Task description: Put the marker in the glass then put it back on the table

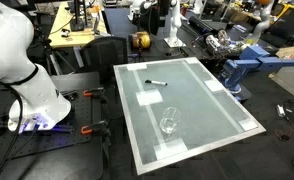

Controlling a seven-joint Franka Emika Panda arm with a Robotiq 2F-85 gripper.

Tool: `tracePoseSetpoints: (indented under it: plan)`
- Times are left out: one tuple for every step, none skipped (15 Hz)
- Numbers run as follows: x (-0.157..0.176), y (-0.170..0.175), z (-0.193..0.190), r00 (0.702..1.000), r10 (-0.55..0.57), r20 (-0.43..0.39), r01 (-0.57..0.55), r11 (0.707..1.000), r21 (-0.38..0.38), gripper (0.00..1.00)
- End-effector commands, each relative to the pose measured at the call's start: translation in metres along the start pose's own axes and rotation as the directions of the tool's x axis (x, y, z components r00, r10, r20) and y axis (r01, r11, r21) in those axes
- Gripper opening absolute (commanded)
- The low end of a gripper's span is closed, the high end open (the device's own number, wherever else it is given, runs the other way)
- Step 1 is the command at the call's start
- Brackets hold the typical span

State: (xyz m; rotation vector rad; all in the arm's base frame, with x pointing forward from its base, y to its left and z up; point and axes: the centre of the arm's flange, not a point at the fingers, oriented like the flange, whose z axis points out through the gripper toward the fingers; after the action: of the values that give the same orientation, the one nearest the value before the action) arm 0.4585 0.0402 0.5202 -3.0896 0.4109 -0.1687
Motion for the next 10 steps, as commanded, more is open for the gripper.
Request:
tracePoseSetpoints:
  plan:
    - [0.0, 0.0, 0.0, 1.0, 0.0, 0.0, 0.0, 1.0, 0.0, 1.0]
    - [0.0, 0.0, 0.0, 1.0, 0.0, 0.0, 0.0, 1.0, 0.0, 1.0]
    - [0.0, 0.0, 0.0, 1.0, 0.0, 0.0, 0.0, 1.0, 0.0, 1.0]
    - [0.0, 0.0, 0.0, 1.0, 0.0, 0.0, 0.0, 1.0, 0.0, 1.0]
    - [0.0, 0.0, 0.0, 1.0, 0.0, 0.0, 0.0, 1.0, 0.0, 1.0]
    - [0.0, 0.0, 0.0, 1.0, 0.0, 0.0, 0.0, 1.0, 0.0, 1.0]
    - [0.0, 0.0, 0.0, 1.0, 0.0, 0.0, 0.0, 1.0, 0.0, 1.0]
    - [-0.004, -0.003, 0.004, 1.0, 0.003, -0.004, -0.003, 1.0, -0.008, 1.0]
    - [-0.009, -0.007, 0.008, 1.0, 0.009, -0.01, -0.009, 1.0, -0.01, 1.0]
    - [-0.013, -0.011, 0.014, 1.0, 0.018, -0.015, -0.018, 1.0, -0.007, 1.0]
